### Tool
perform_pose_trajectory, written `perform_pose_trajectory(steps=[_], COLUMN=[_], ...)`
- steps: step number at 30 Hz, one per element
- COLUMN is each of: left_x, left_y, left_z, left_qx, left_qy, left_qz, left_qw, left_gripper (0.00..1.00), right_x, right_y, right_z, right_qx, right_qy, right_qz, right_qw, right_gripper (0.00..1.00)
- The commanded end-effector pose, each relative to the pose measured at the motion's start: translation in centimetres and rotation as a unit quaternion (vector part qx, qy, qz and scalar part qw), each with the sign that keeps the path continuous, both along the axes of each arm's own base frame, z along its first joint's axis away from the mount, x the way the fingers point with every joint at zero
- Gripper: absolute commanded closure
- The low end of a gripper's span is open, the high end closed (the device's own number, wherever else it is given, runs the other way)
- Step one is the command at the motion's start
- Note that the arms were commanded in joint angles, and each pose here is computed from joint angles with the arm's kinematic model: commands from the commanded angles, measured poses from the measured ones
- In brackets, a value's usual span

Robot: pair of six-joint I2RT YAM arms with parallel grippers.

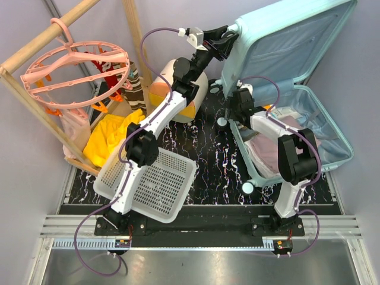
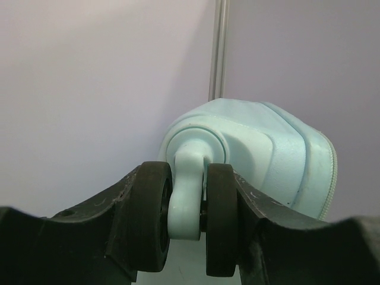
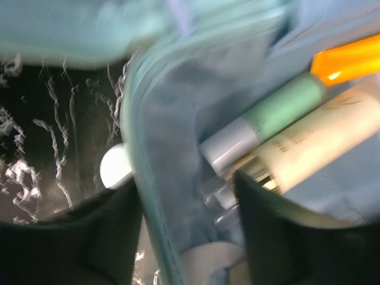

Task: Open, take out, and arrange the luggage
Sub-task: Open the luggage at the center of the board.

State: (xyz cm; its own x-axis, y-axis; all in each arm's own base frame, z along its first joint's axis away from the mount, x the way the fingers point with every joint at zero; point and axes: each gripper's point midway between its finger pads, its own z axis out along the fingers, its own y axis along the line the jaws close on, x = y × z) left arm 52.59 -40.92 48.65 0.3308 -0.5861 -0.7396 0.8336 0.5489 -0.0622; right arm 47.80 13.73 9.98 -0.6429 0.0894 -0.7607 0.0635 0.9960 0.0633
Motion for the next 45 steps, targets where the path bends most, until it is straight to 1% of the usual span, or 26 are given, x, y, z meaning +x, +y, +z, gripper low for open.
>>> perform_pose_trajectory(steps=[1,2,3,7,8,10,11,12,13,15,16,17,19,20,22,23,24,25,28,30,36,39,41,42,44,45], left_x=[9.4,9.4,9.5,9.7,9.9,10.0,10.1,10.1,10.1,10.1,10.0,9.8,9.4,9.0,8.3,7.7,7.7,6.8,5.3,4.8,1.2,-0.8,-2.7,-3.3,-4.9,-6.2], left_y=[6.5,6.7,6.7,6.6,6.8,6.8,6.9,6.8,6.8,6.8,6.8,6.5,6.3,6.2,6.3,6.2,6.1,6.6,7.2,7.5,7.8,7.4,6.9,6.6,5.3,5.7], left_z=[-6.5,-6.3,-6.4,-7.2,-7.3,-7.8,-8.0,-8.0,-8.2,-8.2,-8.1,-8.1,-7.8,-7.5,-7.1,-6.6,-7.9,-6.1,-4.7,-5.0,-1.3,0.3,1.4,1.5,0.7,1.8], left_qx=[0.002,-0.005,-0.005,0.006,0.006,0.003,0.003,0.001,0.000,0.001,0.002,0.004,0.009,0.010,0.017,0.017,0.026,0.021,0.021,0.024,0.021,0.030,0.041,0.055,0.087,0.104], left_qy=[0.085,0.084,0.085,0.088,0.089,0.097,0.098,0.099,0.102,0.101,0.100,0.098,0.093,0.090,0.087,0.080,0.090,0.077,0.060,0.066,0.022,-0.002,-0.016,-0.027,-0.024,-0.025], left_qz=[0.163,0.161,0.161,0.163,0.164,0.165,0.165,0.163,0.162,0.160,0.158,0.153,0.143,0.138,0.133,0.129,0.129,0.128,0.128,0.129,0.123,0.114,0.108,0.115,0.110,0.124], left_qw=[0.983,0.983,0.983,0.983,0.982,0.982,0.981,0.982,0.982,0.982,0.982,0.983,0.985,0.986,0.987,0.988,0.987,0.988,0.990,0.989,0.992,0.993,0.993,0.991,0.990,0.986], left_gripper=[1.00,1.00,1.00,1.00,1.00,1.00,1.00,1.00,1.00,0.98,0.88,0.78,0.62,0.50,0.35,0.22,0.18,0.14,0.02,0.01,0.01,0.01,0.01,0.01,0.01,0.01], right_x=[2.4,1.5,0.6,-1.0,-0.7,0.0,0.7,1.3,2.2,3.4,4.4,5.1,6.9,7.5,8.6,9.0,9.3,9.6,10.2,10.4,9.5,7.6,6.3,4.9,3.1,1.6], right_y=[-0.9,-0.6,-0.5,-0.4,-0.1,0.3,0.8,0.9,1.2,1.6,2.0,2.5,3.0,3.1,3.1,3.0,2.8,2.8,2.4,2.3,2.4,2.0,2.2,2.2,2.0,1.6], right_z=[10.0,11.8,11.3,15.8,18.2,19.1,21.9,22.4,21.9,24.3,23.5,25.1,24.1,25.3,23.6,24.2,24.2,23.8,23.6,23.7,24.6,26.5,25.9,27.4,26.0,27.2], right_qx=[0.055,0.067,0.067,0.089,0.097,0.096,0.100,0.100,0.098,0.102,0.102,0.114,0.117,0.120,0.118,0.121,0.120,0.120,0.118,0.120,0.123,0.123,0.127,0.131,0.134,0.138], right_qy=[-0.145,-0.164,-0.167,-0.230,-0.251,-0.246,-0.269,-0.272,-0.266,-0.287,-0.280,-0.293,-0.284,-0.295,-0.277,-0.283,-0.284,-0.283,-0.287,-0.288,-0.292,-0.304,-0.294,-0.303,-0.279,-0.285], right_qz=[0.001,0.016,0.026,0.049,0.054,0.061,0.071,0.071,0.071,0.075,0.078,0.086,0.086,0.082,0.073,0.066,0.062,0.058,0.051,0.050,0.066,0.075,0.093,0.106,0.118,0.120], right_qw=[0.988,0.984,0.983,0.968,0.962,0.963,0.955,0.954,0.956,0.949,0.951,0.945,0.948,0.944,0.951,0.949,0.949,0.950,0.949,0.949,0.946,0.942,0.943,0.938,0.944,0.941], right_gripper=[0.10,0.07,0.05,0.09,0.10,0.15,0.17,0.21,0.22,0.23,0.23,0.24,0.22,0.20,0.18,0.18,0.17,0.16,0.15,0.15,0.13,0.13,0.12,0.11,0.07,0.05])
